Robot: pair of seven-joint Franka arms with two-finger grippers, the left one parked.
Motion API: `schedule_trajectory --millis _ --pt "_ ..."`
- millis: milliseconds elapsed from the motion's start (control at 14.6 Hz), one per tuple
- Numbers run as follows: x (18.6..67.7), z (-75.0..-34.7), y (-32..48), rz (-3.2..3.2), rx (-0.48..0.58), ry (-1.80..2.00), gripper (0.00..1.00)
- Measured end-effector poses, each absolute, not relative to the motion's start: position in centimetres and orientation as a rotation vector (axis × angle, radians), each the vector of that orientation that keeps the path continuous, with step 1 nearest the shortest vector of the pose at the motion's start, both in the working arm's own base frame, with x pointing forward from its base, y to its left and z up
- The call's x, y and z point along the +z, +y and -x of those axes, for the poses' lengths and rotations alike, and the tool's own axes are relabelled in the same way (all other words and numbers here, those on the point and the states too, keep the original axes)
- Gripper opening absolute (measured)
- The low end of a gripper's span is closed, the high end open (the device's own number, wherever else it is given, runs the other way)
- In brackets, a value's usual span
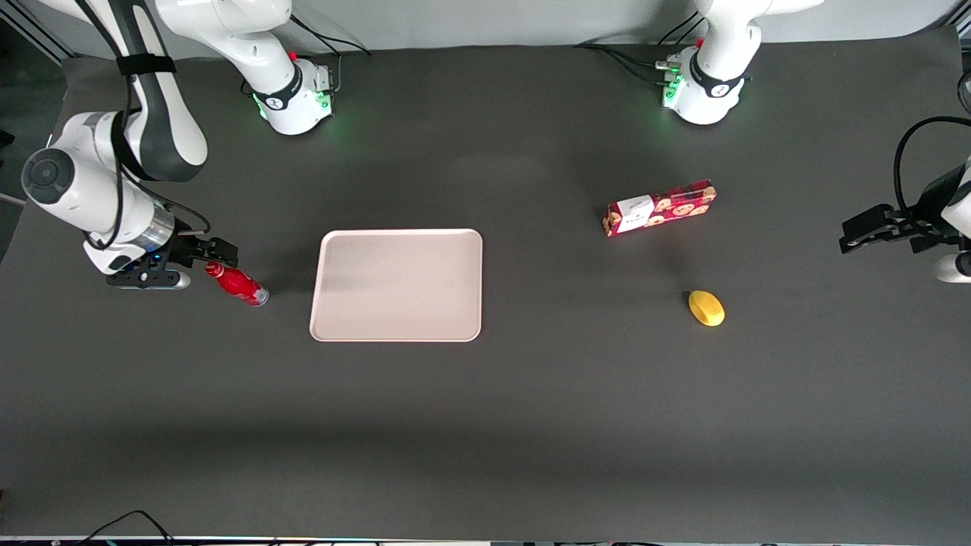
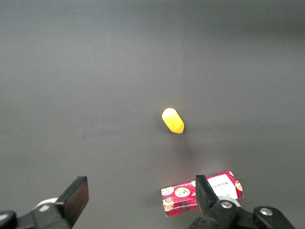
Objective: Place coke bottle on tray
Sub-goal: 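Close the right gripper around the bottle's body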
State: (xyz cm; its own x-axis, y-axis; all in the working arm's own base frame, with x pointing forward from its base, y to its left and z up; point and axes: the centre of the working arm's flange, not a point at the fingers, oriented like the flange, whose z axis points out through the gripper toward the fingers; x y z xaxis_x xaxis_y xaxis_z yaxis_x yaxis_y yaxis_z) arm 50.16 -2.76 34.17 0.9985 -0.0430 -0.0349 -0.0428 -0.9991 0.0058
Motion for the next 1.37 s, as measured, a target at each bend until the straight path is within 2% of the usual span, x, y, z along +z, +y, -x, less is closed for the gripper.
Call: schedule_trajectory --millis 547,1368 --pt "29.9 -50.5 -5.1 -3.114 0.001 0.008 1.00" --pt "29.3 -50.5 -5.0 -3.113 -0.015 0.011 1.00"
